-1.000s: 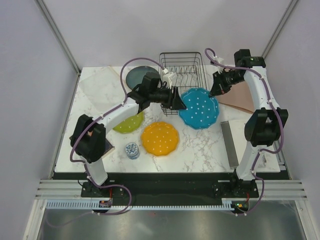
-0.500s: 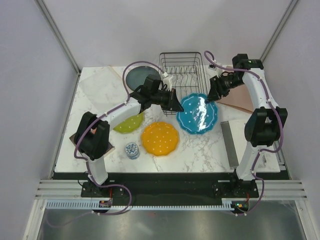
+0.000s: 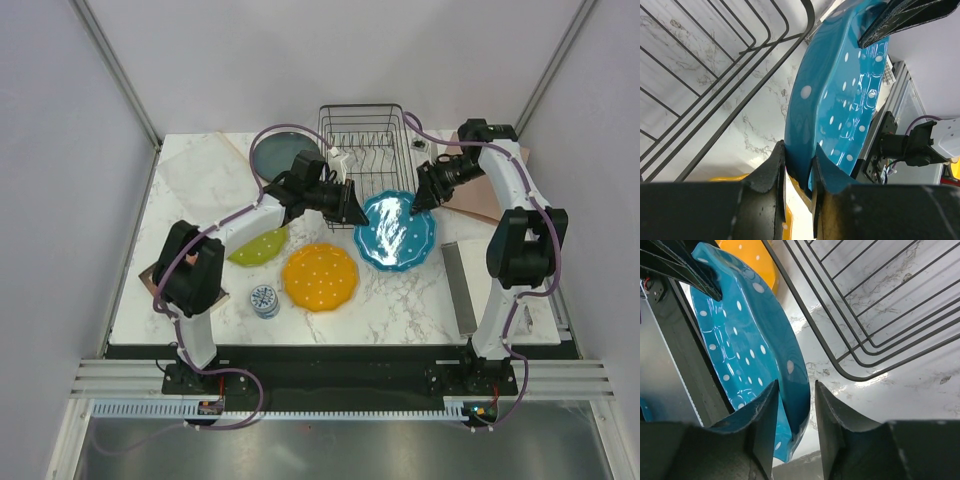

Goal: Load the plates into the dish rack

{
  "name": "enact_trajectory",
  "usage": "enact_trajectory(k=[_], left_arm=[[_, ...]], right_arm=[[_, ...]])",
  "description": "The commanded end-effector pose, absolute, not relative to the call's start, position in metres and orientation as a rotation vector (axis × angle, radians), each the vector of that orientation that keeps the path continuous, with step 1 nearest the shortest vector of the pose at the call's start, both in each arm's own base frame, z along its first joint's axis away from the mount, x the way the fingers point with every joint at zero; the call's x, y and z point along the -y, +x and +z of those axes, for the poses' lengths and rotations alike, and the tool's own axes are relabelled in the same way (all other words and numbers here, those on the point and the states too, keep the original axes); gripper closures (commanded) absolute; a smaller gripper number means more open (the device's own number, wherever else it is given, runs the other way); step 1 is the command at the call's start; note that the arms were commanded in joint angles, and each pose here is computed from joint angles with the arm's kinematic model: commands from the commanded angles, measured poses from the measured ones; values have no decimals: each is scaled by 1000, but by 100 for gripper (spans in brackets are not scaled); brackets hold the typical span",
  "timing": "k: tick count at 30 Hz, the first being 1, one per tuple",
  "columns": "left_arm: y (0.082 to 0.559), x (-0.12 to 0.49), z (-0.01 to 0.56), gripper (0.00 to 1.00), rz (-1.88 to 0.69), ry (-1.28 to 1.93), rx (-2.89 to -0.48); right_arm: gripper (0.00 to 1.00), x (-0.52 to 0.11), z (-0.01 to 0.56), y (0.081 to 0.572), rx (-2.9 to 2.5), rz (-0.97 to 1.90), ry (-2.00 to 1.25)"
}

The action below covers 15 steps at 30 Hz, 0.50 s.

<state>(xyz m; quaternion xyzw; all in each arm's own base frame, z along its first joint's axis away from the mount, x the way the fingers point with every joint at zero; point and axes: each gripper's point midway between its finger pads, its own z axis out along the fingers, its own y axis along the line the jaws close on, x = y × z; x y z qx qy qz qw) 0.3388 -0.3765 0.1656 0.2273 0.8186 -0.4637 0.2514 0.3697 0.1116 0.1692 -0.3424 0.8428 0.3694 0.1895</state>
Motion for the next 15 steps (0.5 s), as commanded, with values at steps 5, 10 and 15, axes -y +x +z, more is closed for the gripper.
enact_trajectory(k=[5,10,15], left_arm=[[347,392,249,98,-1415,736,-1913],[350,386,257,98,-1487,747,-1876],[349,381,253,98,-1504,762,-1871]], right_arm=[[49,-115,161,338,-2441,1185,-951],[53,-118,152,328,-2443,1255,-942],[73,-126,156,331,-2402,1327,-905]])
